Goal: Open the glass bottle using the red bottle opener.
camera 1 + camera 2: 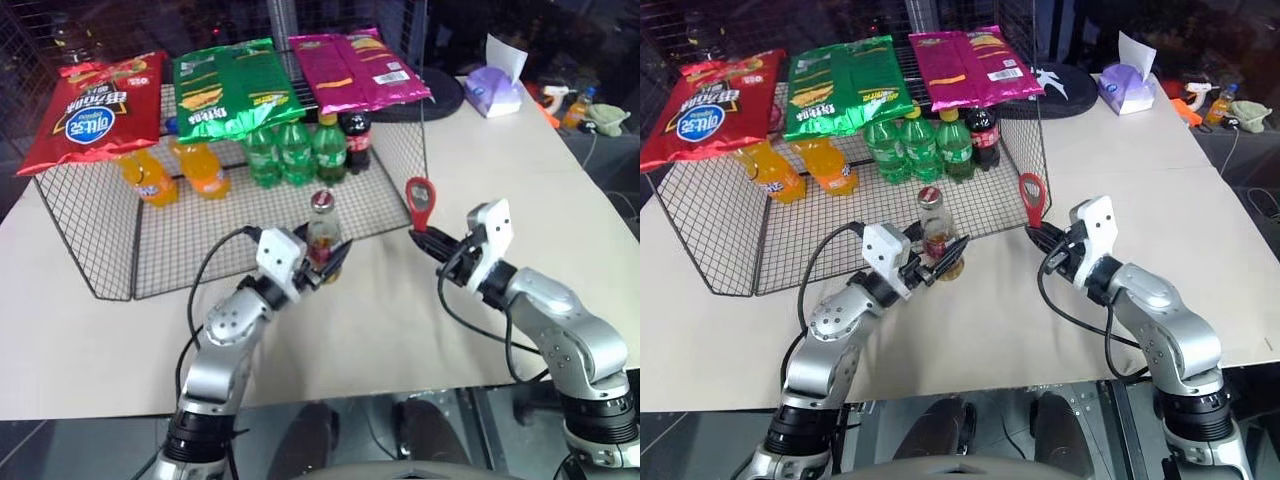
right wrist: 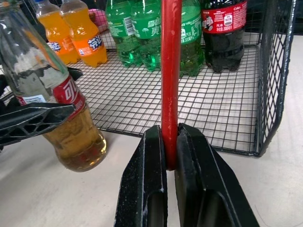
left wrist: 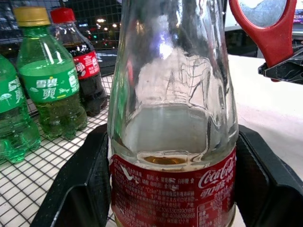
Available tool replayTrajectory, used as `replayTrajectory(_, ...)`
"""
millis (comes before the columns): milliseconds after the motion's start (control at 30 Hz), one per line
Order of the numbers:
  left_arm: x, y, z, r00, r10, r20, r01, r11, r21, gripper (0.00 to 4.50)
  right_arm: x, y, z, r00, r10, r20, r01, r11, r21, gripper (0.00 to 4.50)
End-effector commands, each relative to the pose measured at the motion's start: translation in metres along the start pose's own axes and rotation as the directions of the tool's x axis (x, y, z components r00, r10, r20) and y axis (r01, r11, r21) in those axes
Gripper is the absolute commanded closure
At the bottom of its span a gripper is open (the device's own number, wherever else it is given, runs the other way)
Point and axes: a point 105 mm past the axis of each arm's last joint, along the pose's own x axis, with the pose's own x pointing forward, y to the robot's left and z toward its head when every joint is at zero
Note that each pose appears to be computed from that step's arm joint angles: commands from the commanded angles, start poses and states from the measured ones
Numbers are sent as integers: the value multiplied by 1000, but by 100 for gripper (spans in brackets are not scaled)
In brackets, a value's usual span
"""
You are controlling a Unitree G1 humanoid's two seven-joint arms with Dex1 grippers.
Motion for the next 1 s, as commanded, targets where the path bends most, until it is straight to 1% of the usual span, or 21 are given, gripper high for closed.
replayTrajectory(33, -3, 3, 15, 996, 28, 80, -28, 1000, -4, 182, 1, 7, 14, 998, 31, 51, -29, 999, -45, 450)
replayTrajectory(67, -3, 3, 15, 996, 29, 80, -29, 1000, -4, 182, 1, 6, 14, 998, 31, 50, -29, 999, -45, 450)
replayTrajectory(100, -3, 4, 16, 996, 35, 85, -35, 999, -5, 102, 0, 6, 14, 998, 31, 49, -28, 999, -45, 450)
replayTrajectory(133, -2, 5, 17, 995, 36, 90, -36, 999, -3, 102, 0, 6, 14, 998, 30, 47, -28, 999, -45, 450)
replayTrajectory(233, -1, 7, 19, 994, 44, 96, -46, 999, 14, 12, 0, 6, 12, 999, 30, 41, -29, 999, -45, 450)
replayTrajectory(400, 0, 8, 24, 992, 51, 118, -55, 998, 25, 12, 1, 6, 10, 999, 32, 36, -30, 999, -41, 450)
replayTrajectory(533, 0, 10, 36, 985, 60, 161, -66, 997, 30, 12, 1, 5, 7, 999, 29, 31, -28, 999, -40, 450)
replayTrajectory(633, -1, 12, 50, 976, 66, 207, -72, 997, 20, 12, 0, 4, 5, 999, 28, 26, -27, 999, -38, 450)
replayTrajectory(1000, -8, 1, 62, 978, 0, 208, -9, 999, 45, 12, 2, 4, -2, 999, 35, 15, -34, 999, -26, 450)
